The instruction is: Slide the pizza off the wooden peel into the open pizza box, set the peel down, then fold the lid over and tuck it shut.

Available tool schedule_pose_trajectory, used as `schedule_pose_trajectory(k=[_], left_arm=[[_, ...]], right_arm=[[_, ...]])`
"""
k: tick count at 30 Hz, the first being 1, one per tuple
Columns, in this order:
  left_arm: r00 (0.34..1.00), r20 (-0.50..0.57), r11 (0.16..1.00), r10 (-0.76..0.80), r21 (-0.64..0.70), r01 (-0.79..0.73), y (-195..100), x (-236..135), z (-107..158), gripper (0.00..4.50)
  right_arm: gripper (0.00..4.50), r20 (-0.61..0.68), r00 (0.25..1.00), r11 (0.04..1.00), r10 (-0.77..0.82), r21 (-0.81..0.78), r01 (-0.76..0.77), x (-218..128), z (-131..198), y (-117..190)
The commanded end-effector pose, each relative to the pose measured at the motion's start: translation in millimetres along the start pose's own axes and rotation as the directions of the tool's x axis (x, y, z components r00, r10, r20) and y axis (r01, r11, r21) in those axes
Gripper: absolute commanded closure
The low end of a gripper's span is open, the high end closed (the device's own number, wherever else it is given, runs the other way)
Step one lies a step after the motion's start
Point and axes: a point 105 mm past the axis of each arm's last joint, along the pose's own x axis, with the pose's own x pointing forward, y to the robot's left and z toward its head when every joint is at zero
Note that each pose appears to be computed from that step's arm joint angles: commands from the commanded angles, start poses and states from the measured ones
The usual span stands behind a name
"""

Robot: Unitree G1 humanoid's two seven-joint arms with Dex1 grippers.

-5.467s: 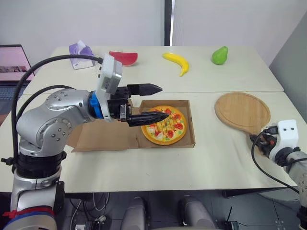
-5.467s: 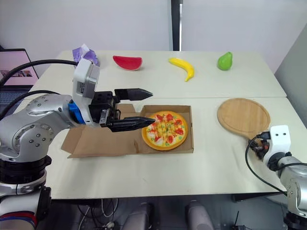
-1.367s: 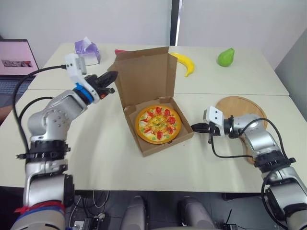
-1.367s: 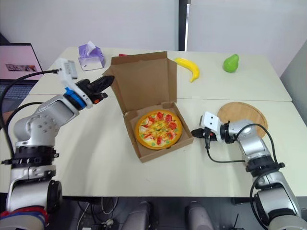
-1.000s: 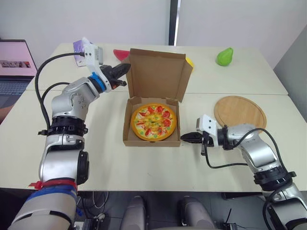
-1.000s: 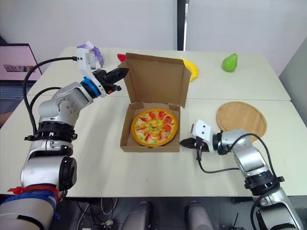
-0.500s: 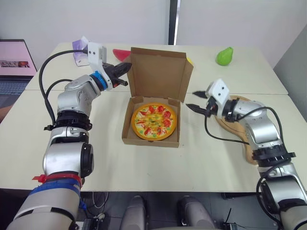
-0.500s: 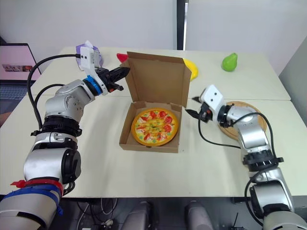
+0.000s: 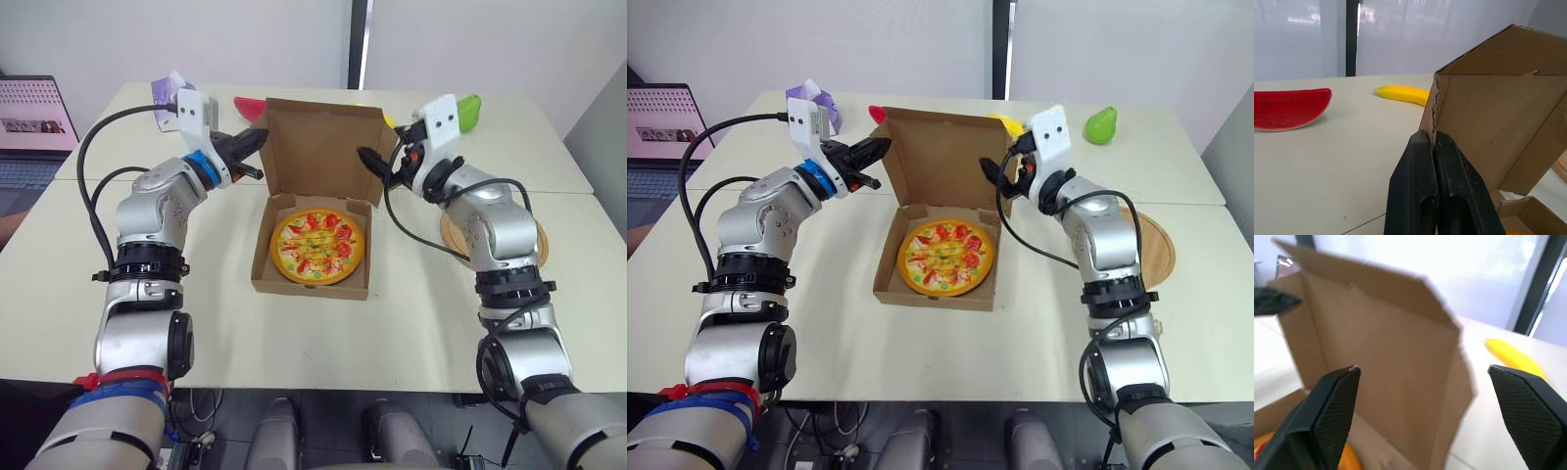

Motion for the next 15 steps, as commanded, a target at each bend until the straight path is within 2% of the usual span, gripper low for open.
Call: schedule_pose_trajectory(k=[1, 9, 10, 15], left_arm=[[0.998, 0.059, 1.0, -0.011, 0.03, 0.009, -3.5, -1.6, 18.1, 4.5], [0.998, 0.067, 0.999, -0.01, 0.043, 0.007, -3.9, -4.6, 23.1, 4.5], [0.998, 0.069, 0.999, -0.01, 0.044, 0.007, -4.5, -4.9, 23.5, 4.5], [0.998, 0.063, 0.998, -0.024, 0.063, 0.02, -9.4, -4.6, 24.7, 4.5]], right_arm=[[1.29, 0.063, 0.998, 0.999, -0.01, -0.03, 0.012, -0.3, 18.2, -3.9], [4.25, 0.079, 0.996, 0.998, -0.032, -0.058, 0.037, -6.1, 22.2, -8.2], [4.49, 0.091, 0.995, 0.998, -0.031, -0.057, 0.036, -6.7, 24.5, -8.0], [4.49, 0.121, 0.992, 0.998, -0.015, -0.06, 0.022, -3.8, 35.5, -3.9]])
